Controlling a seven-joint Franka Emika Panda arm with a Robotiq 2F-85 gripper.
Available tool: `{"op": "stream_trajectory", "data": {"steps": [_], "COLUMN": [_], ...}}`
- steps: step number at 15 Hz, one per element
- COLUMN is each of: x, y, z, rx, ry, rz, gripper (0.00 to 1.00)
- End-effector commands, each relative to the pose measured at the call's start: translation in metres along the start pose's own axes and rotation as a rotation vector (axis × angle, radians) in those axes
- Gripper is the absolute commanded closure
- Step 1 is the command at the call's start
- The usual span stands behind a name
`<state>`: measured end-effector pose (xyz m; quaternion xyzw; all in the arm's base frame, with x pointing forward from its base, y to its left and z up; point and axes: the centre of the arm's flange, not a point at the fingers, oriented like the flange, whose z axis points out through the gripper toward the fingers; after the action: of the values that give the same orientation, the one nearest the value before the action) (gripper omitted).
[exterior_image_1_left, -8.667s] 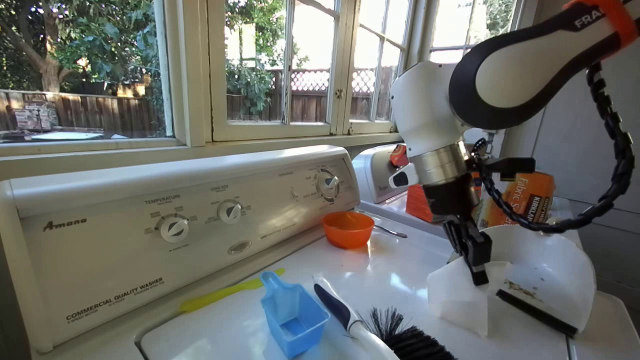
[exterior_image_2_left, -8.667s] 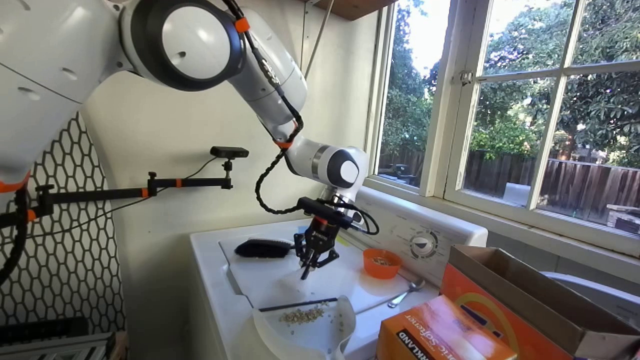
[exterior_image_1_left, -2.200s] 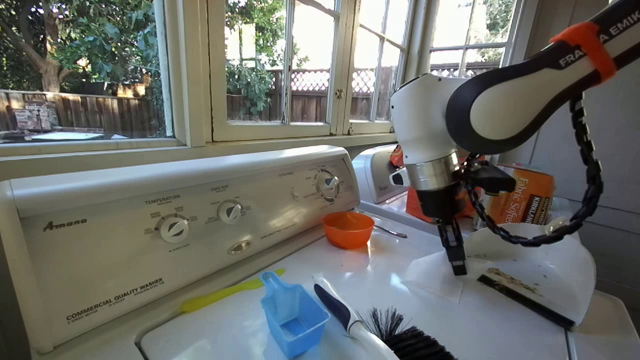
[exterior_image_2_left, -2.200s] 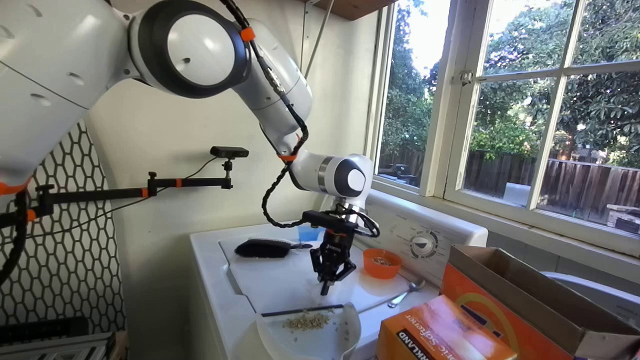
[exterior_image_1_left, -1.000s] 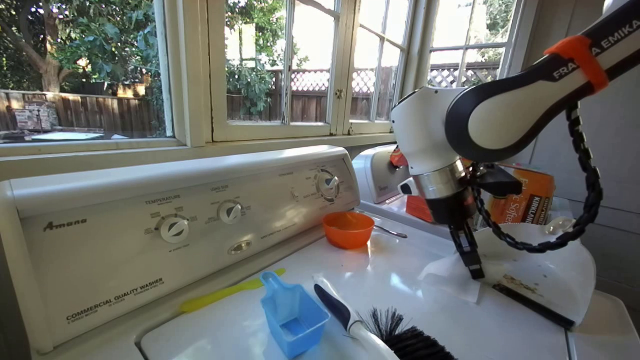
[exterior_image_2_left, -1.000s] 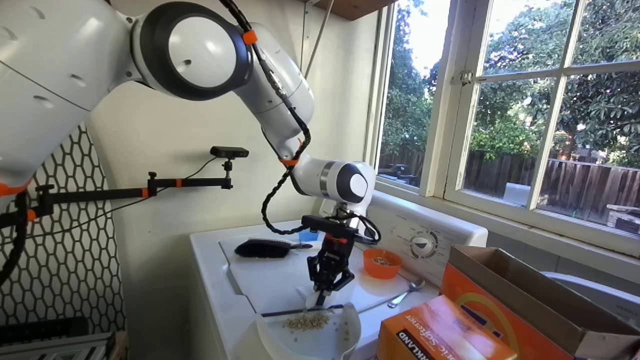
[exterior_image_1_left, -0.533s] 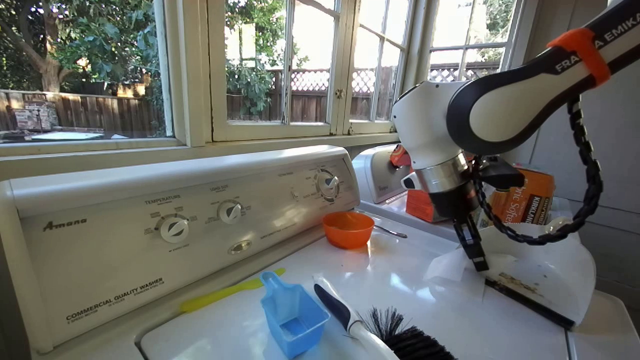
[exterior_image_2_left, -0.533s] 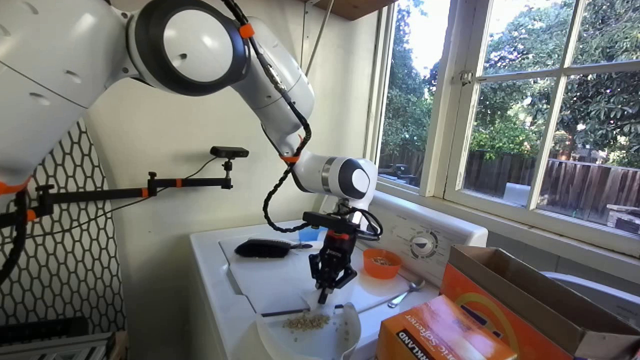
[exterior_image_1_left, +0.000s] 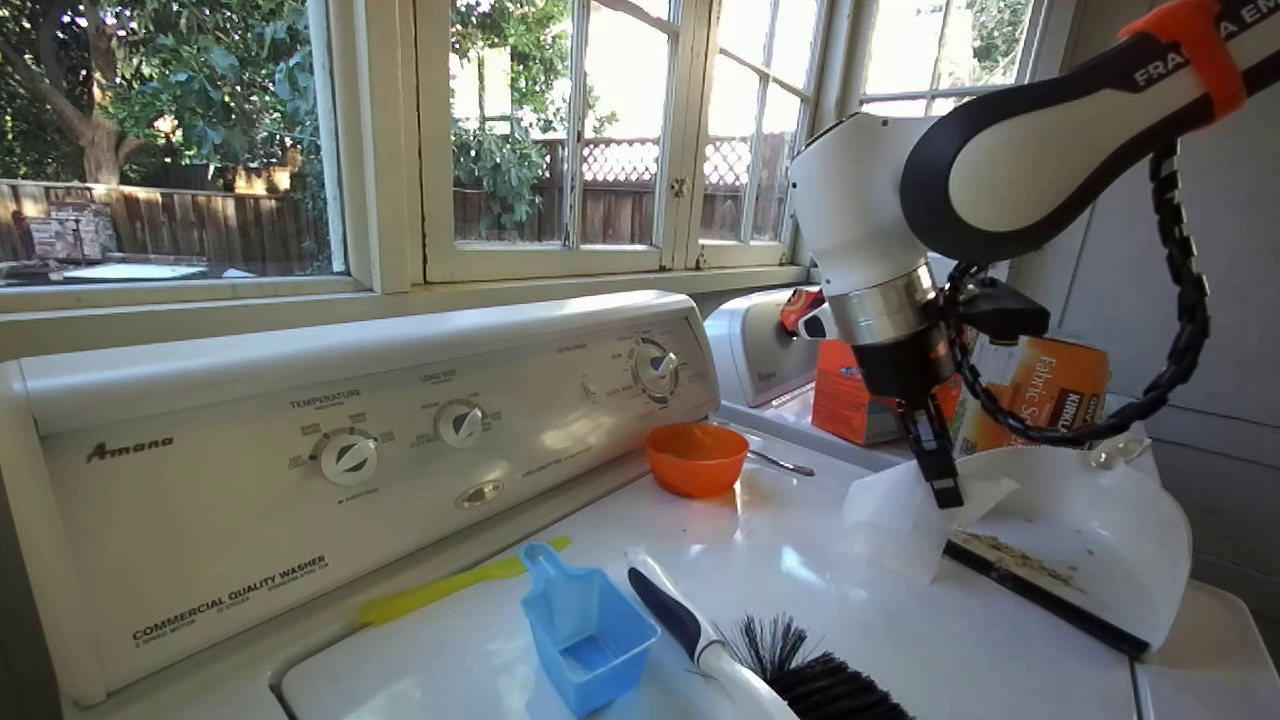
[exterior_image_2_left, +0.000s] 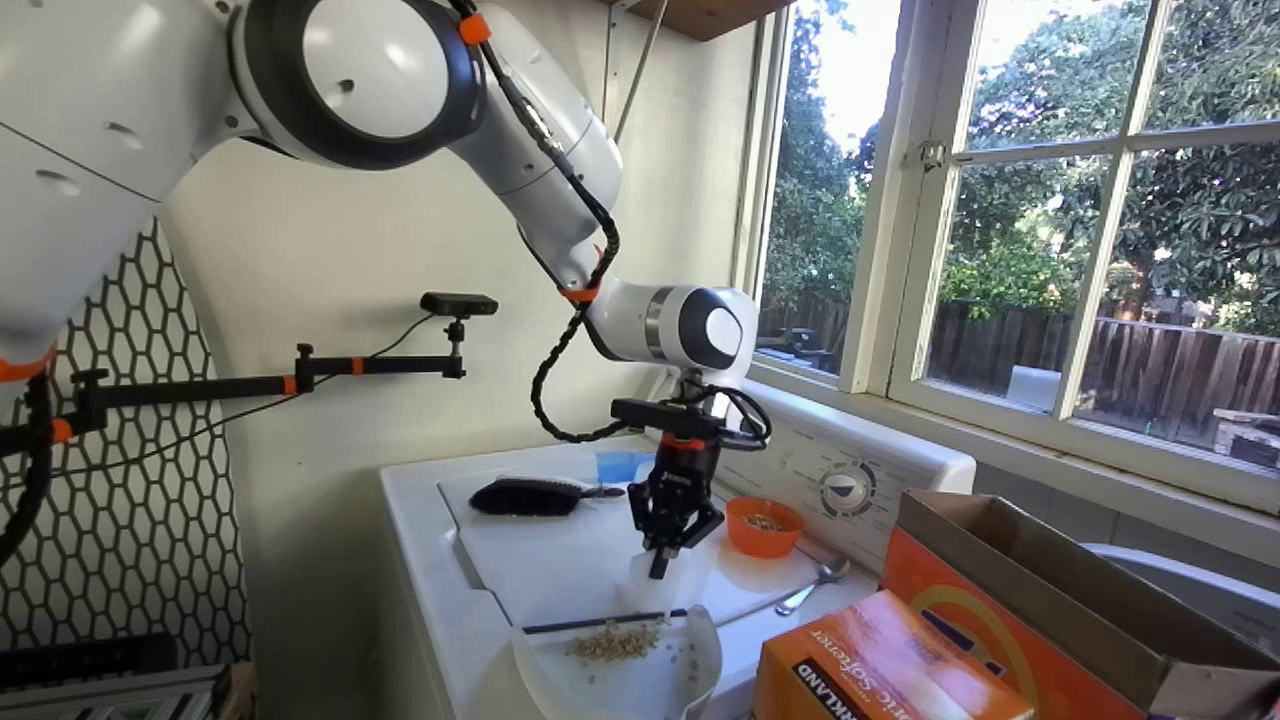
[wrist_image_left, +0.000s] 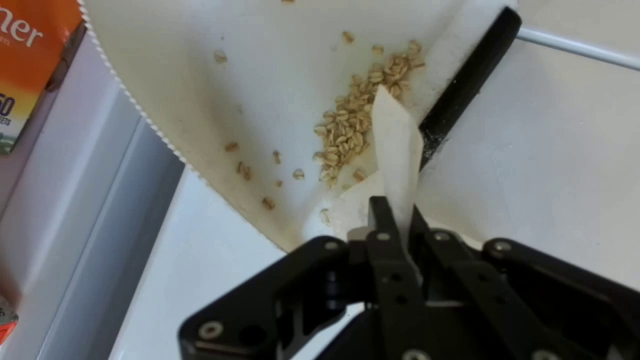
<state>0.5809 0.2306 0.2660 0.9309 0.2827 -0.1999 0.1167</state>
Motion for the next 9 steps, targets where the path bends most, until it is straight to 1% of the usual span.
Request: {"op": "stream_trajectory", "data": {"steps": [1,6,9], "x": [0.002,0.012,0.017], "y": [-0.008,-0.02,-0.022], "z": [0.0,0.014,0.022], "rx": [0.009,0.038,0.036], "ry": [0.019,0.033,0.036], "rz": [0.003,-0.013,-0.013], "gripper": [0.97,0.97,0.97]}}
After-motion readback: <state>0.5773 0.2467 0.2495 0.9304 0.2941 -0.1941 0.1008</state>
